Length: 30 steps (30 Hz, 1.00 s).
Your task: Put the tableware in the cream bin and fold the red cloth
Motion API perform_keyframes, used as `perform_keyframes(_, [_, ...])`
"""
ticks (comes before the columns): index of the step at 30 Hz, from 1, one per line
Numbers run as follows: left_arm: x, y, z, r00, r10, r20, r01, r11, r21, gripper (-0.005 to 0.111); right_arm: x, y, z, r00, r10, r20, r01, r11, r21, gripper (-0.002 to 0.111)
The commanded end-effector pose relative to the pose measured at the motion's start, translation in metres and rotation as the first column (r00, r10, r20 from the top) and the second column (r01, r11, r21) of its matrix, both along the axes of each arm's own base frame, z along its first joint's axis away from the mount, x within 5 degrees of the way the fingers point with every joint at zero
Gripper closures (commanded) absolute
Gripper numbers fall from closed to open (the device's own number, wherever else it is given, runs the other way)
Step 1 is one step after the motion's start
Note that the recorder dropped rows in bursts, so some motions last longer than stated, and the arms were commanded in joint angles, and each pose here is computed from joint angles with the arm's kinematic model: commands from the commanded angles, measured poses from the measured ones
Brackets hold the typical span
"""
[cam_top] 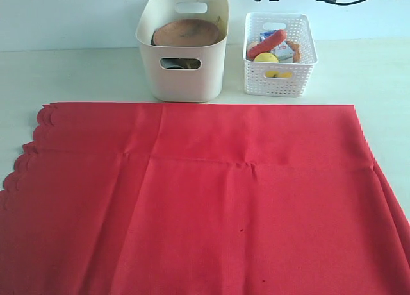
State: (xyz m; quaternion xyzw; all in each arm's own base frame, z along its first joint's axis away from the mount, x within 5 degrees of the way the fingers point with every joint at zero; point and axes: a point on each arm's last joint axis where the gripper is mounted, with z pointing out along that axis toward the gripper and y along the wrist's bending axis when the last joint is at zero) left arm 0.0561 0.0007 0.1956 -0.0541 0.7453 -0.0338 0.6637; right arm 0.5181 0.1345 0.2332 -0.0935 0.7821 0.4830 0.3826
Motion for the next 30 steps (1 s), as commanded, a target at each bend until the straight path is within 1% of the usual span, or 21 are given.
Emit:
perform_keyframes(1, [0.000,0.000,-0.001,1.000,0.001,0.005,-0.001,1.000,0.002,0.107,-0.009,-0.028,0.020,0.997,0.066,0.029,-0.062,0.991,-0.119,0.055])
perform_keyframes(5, [0.000,0.000,-0.001,1.000,0.001,0.005,-0.001,1.000,0.002,0.107,-0.021,-0.048,0.035,0.996,0.093,-0.009,-0.092,0.963,-0.255,0.072])
perform_keyframes(6, [0.000,0.000,-0.001,1.000,0.001,0.005,-0.001,1.000,0.002,0.107,-0.025,-0.053,0.041,0.995,0.097,-0.017,-0.097,0.943,-0.317,0.078])
perform_keyframes(8, [0.000,0.000,-0.001,1.000,0.001,0.005,-0.001,1.000,0.002,0.107,-0.032,-0.062,0.050,0.995,0.095,-0.022,-0.096,0.906,-0.412,0.087])
perform_keyframes(10, [0.000,0.000,-0.001,1.000,0.001,0.005,-0.001,1.000,0.002,0.107,-0.041,-0.068,0.066,0.997,0.078,-0.010,-0.073,0.867,-0.493,0.096])
perform_keyframes(12, [0.000,0.000,-0.001,1.000,0.001,0.005,-0.001,1.000,0.002,0.107,-0.048,-0.070,0.084,0.999,0.054,0.011,-0.040,0.855,-0.518,0.103])
perform_keyframes(14, [0.000,0.000,-0.001,1.000,0.001,0.005,-0.001,1.000,0.002,0.107,-0.057,-0.071,0.103,0.998,0.042,0.047,-0.012,0.857,-0.515,0.108])
perform_keyframes(17, [0.000,0.000,-0.001,1.000,0.001,0.005,-0.001,1.000,0.002,0.107,-0.069,-0.072,0.126,0.997,0.027,0.079,0.017,0.859,-0.512,0.108])
perform_keyframes(20, [0.000,0.000,-0.001,1.000,0.001,0.005,-0.001,1.000,0.002,0.107,-0.081,-0.076,0.137,0.997,-0.002,0.080,0.046,0.831,-0.554,0.108])
perform_keyframes(27, [0.000,0.000,-0.001,1.000,0.001,0.005,-0.001,1.000,0.002,0.107,-0.118,-0.088,0.136,0.997,-0.050,0.051,0.072,0.752,-0.656,0.108])
perform_keyframes(30, [0.000,0.000,-0.001,1.000,0.001,0.005,-0.001,1.000,0.002,0.107,-0.139,-0.089,0.131,0.995,-0.081,0.058,0.099,0.745,-0.660,0.108])
